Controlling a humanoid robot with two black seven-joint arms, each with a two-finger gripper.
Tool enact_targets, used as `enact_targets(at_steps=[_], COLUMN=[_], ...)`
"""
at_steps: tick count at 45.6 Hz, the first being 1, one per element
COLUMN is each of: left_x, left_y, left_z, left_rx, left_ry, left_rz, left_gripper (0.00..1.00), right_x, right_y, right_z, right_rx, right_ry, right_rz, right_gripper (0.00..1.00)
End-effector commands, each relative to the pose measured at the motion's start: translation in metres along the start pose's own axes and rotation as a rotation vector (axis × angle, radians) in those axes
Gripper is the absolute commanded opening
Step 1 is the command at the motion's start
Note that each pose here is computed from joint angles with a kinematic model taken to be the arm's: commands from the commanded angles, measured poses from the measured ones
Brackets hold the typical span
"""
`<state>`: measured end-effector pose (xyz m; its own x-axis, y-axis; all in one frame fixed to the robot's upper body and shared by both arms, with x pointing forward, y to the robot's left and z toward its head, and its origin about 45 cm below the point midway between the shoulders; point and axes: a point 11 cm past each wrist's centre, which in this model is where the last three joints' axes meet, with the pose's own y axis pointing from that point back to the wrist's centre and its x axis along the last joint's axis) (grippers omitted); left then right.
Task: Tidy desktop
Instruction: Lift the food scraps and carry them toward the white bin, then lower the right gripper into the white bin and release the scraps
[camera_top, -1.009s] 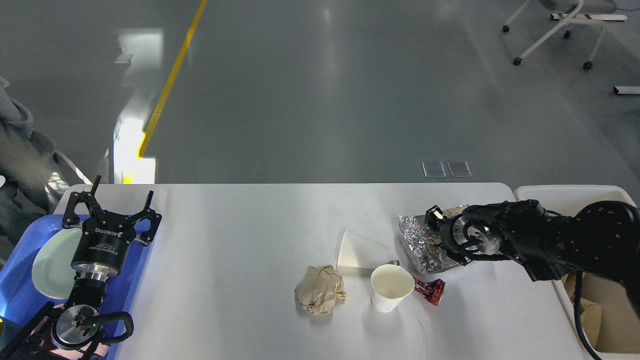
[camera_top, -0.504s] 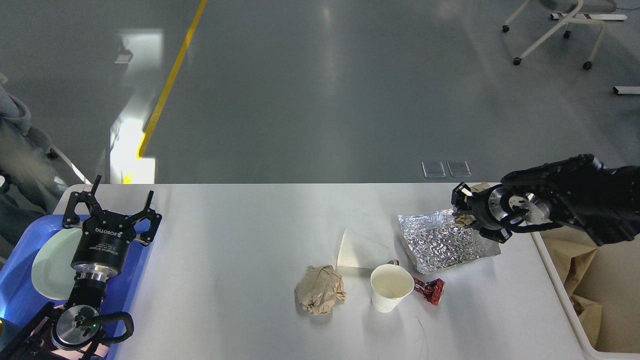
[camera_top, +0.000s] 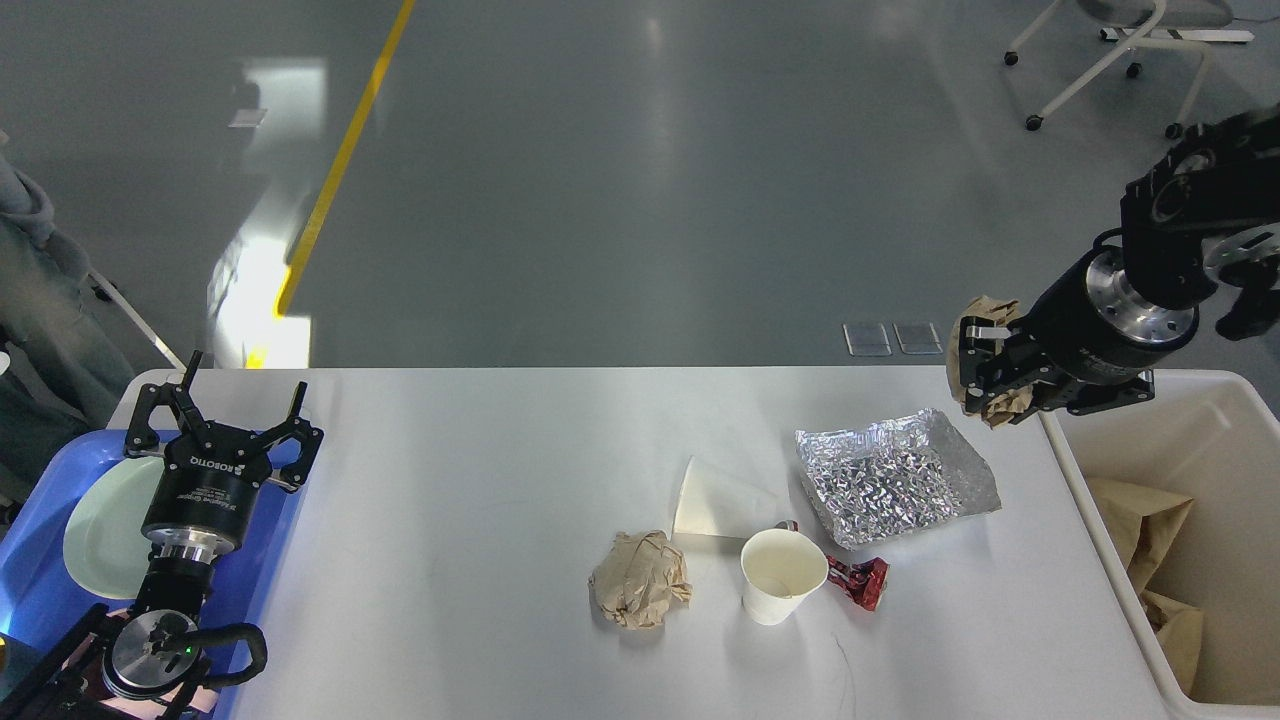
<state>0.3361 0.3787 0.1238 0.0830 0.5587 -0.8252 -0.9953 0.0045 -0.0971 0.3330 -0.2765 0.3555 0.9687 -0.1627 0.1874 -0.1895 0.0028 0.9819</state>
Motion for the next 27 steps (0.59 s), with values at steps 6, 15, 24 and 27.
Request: enact_targets(at_steps=[6,15,24,27], left_x=[0.000,0.000,0.000,0.000], left_y=[0.000,0.000,0.000,0.000], left_z=[0.000,0.000,0.000,0.000], left_rx=[0.000,0.000,0.000,0.001], left_ry=[0.000,0.000,0.000,-0.001], left_rz=[-0.001,-0.001,-0.001,0.002], left_gripper=[0.97,0.97,0.97,0.97], right_x=[-0.028,-0.028,-0.017,-0.008], right_y=[0.023,0.024,0.011,0.003], right_z=[-0.008,-0.001,0.042,0.070], right_rx=[-0.043,-0.035,-0.049,-0.065], right_ry=[0.141,0.119,-0.009,-0.081], right_rz=[-0.047,-0.050,-0.035,-0.010], right_gripper=[0.00,0.00,0.00,0.00])
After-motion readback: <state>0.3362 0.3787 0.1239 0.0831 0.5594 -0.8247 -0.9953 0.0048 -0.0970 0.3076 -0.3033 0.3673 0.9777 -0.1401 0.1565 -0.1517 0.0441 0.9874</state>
